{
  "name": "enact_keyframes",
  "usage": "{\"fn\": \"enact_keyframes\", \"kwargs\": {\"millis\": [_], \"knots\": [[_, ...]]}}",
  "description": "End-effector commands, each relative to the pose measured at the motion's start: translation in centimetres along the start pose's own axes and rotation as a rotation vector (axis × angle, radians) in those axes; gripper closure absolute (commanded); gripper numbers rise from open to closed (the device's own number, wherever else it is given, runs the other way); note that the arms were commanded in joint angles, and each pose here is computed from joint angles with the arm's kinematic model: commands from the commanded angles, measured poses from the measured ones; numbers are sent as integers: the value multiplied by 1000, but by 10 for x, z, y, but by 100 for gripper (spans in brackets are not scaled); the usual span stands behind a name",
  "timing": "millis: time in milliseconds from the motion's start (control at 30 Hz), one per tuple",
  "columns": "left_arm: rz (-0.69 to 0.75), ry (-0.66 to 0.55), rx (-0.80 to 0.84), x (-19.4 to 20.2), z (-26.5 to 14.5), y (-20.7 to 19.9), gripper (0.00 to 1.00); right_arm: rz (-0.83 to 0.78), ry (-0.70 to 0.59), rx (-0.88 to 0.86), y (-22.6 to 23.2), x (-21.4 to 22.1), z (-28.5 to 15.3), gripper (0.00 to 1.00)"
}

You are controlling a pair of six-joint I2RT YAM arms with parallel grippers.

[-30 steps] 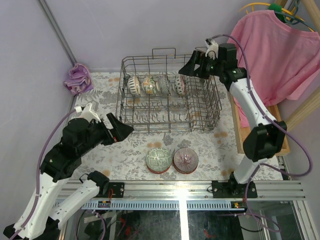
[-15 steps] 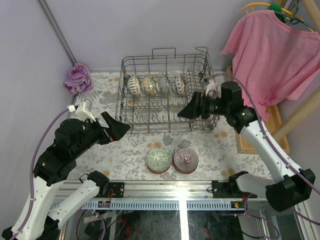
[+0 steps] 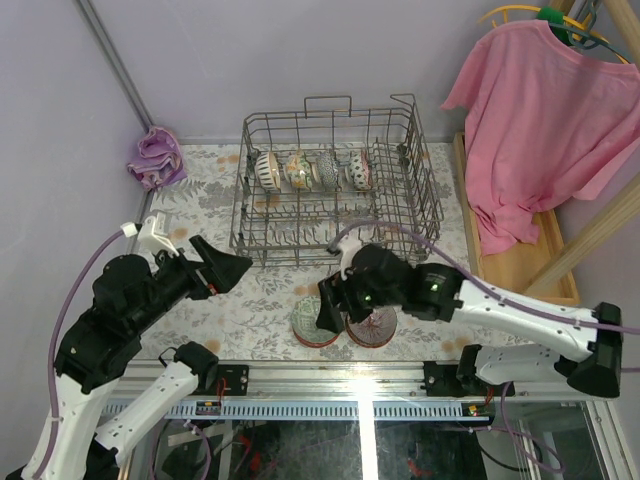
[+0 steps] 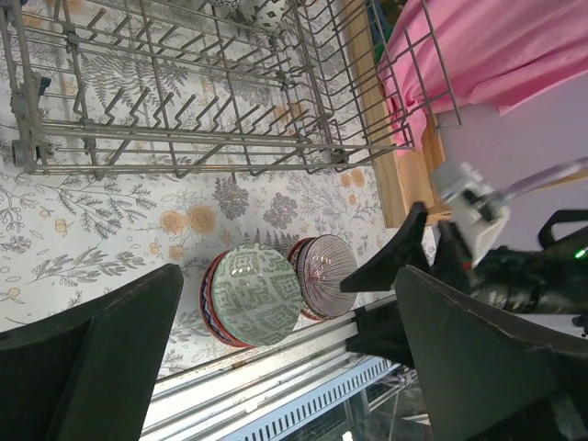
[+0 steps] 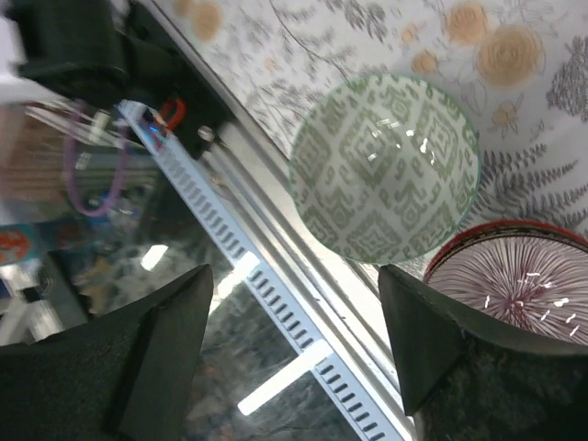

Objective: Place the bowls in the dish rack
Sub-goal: Pick up the bowl from the center of the board.

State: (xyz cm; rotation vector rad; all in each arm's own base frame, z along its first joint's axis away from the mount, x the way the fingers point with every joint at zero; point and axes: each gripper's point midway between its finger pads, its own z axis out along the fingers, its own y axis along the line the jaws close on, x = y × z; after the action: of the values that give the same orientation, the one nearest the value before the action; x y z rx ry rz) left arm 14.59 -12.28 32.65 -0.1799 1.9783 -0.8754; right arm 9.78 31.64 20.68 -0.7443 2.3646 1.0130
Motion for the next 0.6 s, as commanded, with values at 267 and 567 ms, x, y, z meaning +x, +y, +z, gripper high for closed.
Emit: {"fn": "enact_keyframes", "kwargs": {"millis": [267, 567], "knots": [[3, -5, -13, 6, -14, 7, 0, -227, 148, 185, 21, 43, 68, 38], [5, -16, -17, 5, -21, 8, 0, -266, 198, 215, 22, 51, 96, 45]]}}
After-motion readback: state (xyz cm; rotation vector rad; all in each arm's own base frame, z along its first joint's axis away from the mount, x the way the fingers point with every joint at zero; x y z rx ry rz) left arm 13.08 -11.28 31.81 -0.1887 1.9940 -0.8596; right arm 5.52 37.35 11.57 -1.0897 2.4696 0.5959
